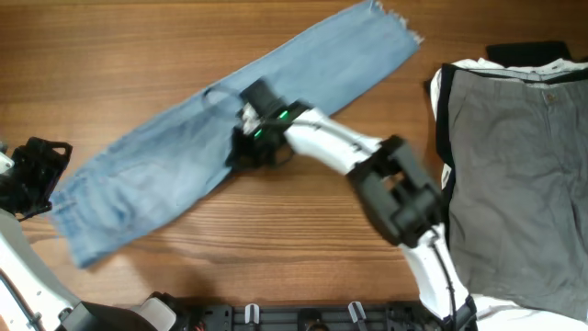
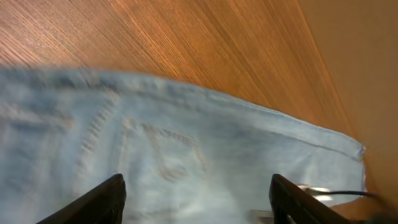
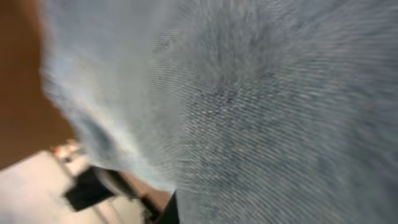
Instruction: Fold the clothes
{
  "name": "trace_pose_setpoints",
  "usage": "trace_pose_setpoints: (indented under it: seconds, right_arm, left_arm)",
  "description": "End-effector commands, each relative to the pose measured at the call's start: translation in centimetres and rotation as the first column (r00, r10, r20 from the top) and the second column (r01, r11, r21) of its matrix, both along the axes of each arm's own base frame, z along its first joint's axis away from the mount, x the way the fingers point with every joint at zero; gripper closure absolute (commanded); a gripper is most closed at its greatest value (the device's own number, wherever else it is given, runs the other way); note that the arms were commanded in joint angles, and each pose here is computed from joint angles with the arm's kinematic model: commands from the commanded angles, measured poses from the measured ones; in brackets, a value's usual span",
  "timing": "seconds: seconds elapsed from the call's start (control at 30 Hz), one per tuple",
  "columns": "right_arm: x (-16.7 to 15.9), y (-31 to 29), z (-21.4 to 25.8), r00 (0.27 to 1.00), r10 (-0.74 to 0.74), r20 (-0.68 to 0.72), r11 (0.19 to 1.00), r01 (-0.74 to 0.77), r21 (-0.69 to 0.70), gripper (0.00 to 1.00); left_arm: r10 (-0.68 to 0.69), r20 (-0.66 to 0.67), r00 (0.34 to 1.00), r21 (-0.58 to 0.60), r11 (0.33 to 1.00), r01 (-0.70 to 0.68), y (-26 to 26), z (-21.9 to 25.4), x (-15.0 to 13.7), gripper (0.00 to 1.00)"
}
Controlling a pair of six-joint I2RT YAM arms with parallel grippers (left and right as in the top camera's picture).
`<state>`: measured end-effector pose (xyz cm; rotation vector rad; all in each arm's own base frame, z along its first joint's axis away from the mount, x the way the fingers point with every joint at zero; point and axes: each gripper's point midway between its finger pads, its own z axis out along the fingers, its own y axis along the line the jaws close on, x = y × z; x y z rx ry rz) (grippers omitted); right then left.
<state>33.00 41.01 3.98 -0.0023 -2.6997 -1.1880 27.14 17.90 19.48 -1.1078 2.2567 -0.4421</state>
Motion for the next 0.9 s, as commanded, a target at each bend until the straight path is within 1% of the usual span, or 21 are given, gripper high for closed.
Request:
trace_pose_setpoints:
  seconds: [0.0,0.03,0.07,0.1,0.17,0.2,0.27,0.33,0.37,0.43,0.47,0.5,0.53,0.57,0.6,0.67,0.73,0.8,0.87]
  right_arm:
    - [2.8,-0.5,7.1,0.999,-0.026,0.029,0.982,0.02,0.187,0.96]
    - [3.6,-0.2,6.9,0.997,-0.061,0.036,0.981,0.053,0.187,0.92]
    - [4.4,0.4,6.9,0.994,-0.099,0.052,0.979,0.088,0.186,0.83]
    - [5.7,1.5,6.9,0.983,-0.14,0.122,0.972,0.113,0.205,0.75]
    - [7.5,2.7,7.3,0.945,-0.172,0.278,0.968,0.11,0.227,0.57]
    - [7.9,3.0,7.2,0.925,-0.168,0.341,0.971,0.097,0.217,0.55]
    - [8.0,3.1,7.3,0.897,-0.124,0.425,0.978,0.036,0.207,0.5]
    - [8.1,2.3,6.7,0.857,-0.046,0.513,0.986,-0.044,0.163,0.49]
    - [8.3,1.6,6.2,0.859,-0.034,0.511,0.989,-0.045,0.141,0.49]
    - [8.4,-0.4,4.7,0.872,-0.002,0.49,0.997,-0.039,0.073,0.64]
    - [8.1,-2.2,3.1,0.895,0.014,0.445,1.0,-0.015,0.0,0.64]
    - [7.6,-4.1,1.6,0.925,0.01,0.38,0.996,0.023,-0.082,0.6]
    - [7.1,-5.7,0.5,0.944,0.005,0.331,0.988,0.045,-0.145,0.54]
    - [6.6,-7.0,-0.2,0.957,0.004,0.29,0.98,0.055,-0.193,0.47]
    - [6.2,-7.6,-0.6,0.963,0.012,0.27,0.976,0.047,-0.213,0.44]
    - [6.0,-7.5,-0.6,0.959,0.044,0.281,0.977,0.017,-0.211,0.43]
    - [5.9,-7.4,-0.5,0.958,0.054,0.281,0.979,0.004,-0.202,0.4]
    - [5.7,-7.2,-0.3,0.959,0.059,0.277,0.982,-0.005,-0.191,0.38]
    - [5.6,-7.1,-0.3,0.958,0.073,0.278,0.983,-0.022,-0.185,0.38]
  left_arm:
    - [-0.011,0.011,1.0,0.017,1.0,0.011,0.0,0.5,0.2,0.27]
    - [-0.011,0.011,1.0,0.017,1.0,0.011,0.0,0.5,0.2,0.27]
    - [-0.011,0.011,1.0,0.017,1.0,0.011,0.0,0.5,0.2,0.27]
    - [-0.011,0.011,1.0,0.017,1.0,0.011,0.0,0.5,0.2,0.27]
    - [-0.011,0.011,1.0,0.016,1.0,0.011,0.0,0.5,0.2,0.27]
    - [-0.011,0.011,1.0,0.017,1.0,0.011,0.0,0.5,0.2,0.26]
    - [-0.011,0.007,1.0,0.013,1.0,0.011,-0.1,0.5,0.1,0.24]
    - [-0.04,-0.015,0.999,0.003,0.999,0.04,-0.7,0.0,-0.2,0.27]
    - [-0.07,-0.039,0.997,0.001,0.998,0.07,-1.3,-0.5,-0.4,0.29]
    - [-0.079,-0.142,0.987,0.007,0.997,0.081,-2.0,-2.3,-1.1,0.28]
    - [-0.085,-0.2,0.976,0.027,0.995,0.092,-2.2,-3.5,-1.5,0.28]
    - [-0.098,-0.231,0.968,0.033,0.994,0.108,-2.6,-4.4,-1.5,0.28]
    - [-0.124,-0.248,0.961,0.024,0.991,0.134,-3.4,-5.4,-1.4,0.28]
    - [-0.146,-0.264,0.953,0.013,0.988,0.155,-4.1,-6.4,-1.4,0.28]
    - [-0.162,-0.288,0.944,0.009,0.985,0.172,-4.6,-7.7,-1.4,0.28]
    - [-0.165,-0.359,0.919,0.018,0.983,0.184,-4.9,-10.5,-2.3,0.29]
    - [-0.127,-0.44,0.889,0.007,0.989,0.145,-4.9,-13.5,-3.8,0.29]
    - [-0.077,-0.47,0.88,-0.022,0.997,0.076,-4.9,-16.2,-4.4,0.24]
    - [-0.056,-0.475,0.878,-0.037,0.998,0.044,-4.9,-17.3,-4.1,0.23]
